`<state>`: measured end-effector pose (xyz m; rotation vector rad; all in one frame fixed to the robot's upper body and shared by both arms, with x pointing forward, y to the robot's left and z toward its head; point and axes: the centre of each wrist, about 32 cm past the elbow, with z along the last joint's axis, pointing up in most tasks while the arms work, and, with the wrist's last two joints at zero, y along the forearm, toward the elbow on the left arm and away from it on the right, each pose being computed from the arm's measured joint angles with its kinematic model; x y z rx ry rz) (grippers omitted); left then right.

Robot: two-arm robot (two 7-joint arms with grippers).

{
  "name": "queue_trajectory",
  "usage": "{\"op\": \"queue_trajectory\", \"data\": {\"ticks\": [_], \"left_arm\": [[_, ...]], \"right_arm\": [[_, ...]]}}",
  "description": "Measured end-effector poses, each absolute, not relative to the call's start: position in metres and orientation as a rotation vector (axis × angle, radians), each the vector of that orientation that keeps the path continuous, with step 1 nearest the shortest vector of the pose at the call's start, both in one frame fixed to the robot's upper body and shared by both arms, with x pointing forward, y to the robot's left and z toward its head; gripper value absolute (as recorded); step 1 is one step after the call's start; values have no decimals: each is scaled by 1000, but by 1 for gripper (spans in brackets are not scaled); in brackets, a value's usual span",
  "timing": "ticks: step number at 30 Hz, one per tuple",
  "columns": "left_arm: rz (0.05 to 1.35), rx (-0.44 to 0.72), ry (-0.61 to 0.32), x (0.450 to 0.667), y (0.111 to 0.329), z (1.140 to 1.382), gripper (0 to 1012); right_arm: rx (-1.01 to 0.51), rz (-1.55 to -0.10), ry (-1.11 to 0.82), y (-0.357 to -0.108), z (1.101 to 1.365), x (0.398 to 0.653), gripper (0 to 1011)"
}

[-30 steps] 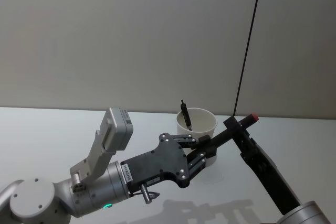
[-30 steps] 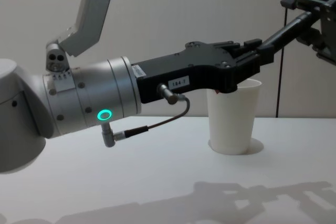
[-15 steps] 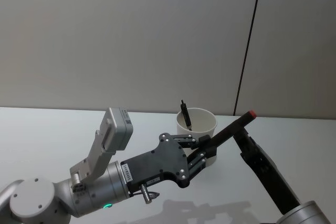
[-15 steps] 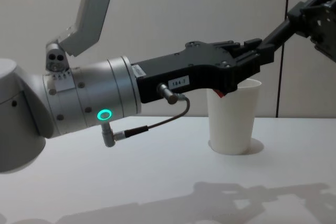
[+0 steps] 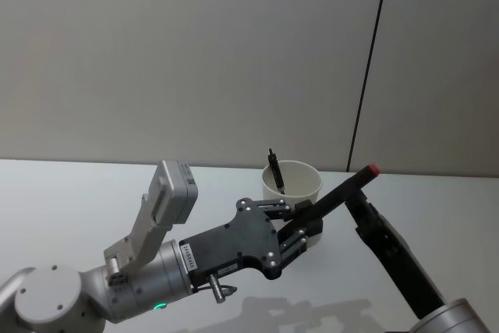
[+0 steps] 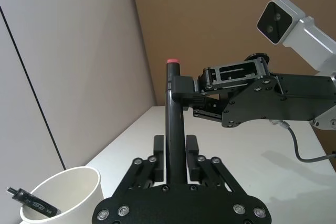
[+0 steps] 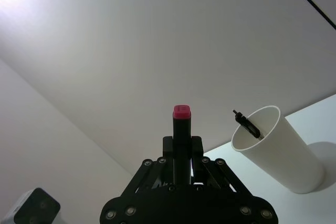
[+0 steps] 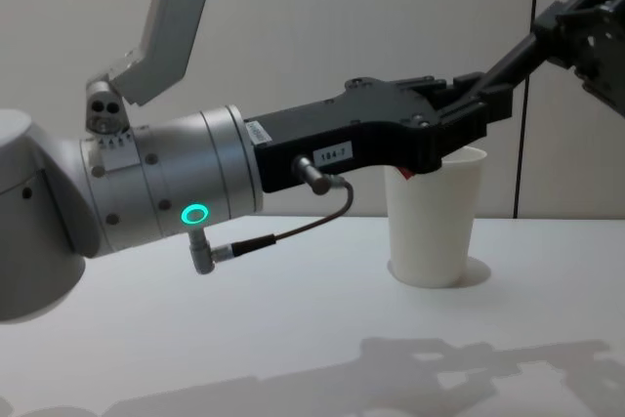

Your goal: Place the pen into the pen holder.

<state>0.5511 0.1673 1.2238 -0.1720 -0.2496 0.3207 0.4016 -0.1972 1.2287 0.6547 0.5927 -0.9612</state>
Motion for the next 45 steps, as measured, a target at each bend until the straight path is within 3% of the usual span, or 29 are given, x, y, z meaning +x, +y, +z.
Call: {"op": "queue_trajectory", "data": {"ticks": [16,25,45], "left_arm": [[321,-172,-250,551,167,1224,745],[321,-172,-250,551,167,1224,989],[321,-173,-250,551,167,1224,1003]], "right_arm": [[655,-962,593,-198,1229,402,190],[654,-963,592,-198,1229,402,190],[611,-1009,452,-207,1233,418,190]]}}
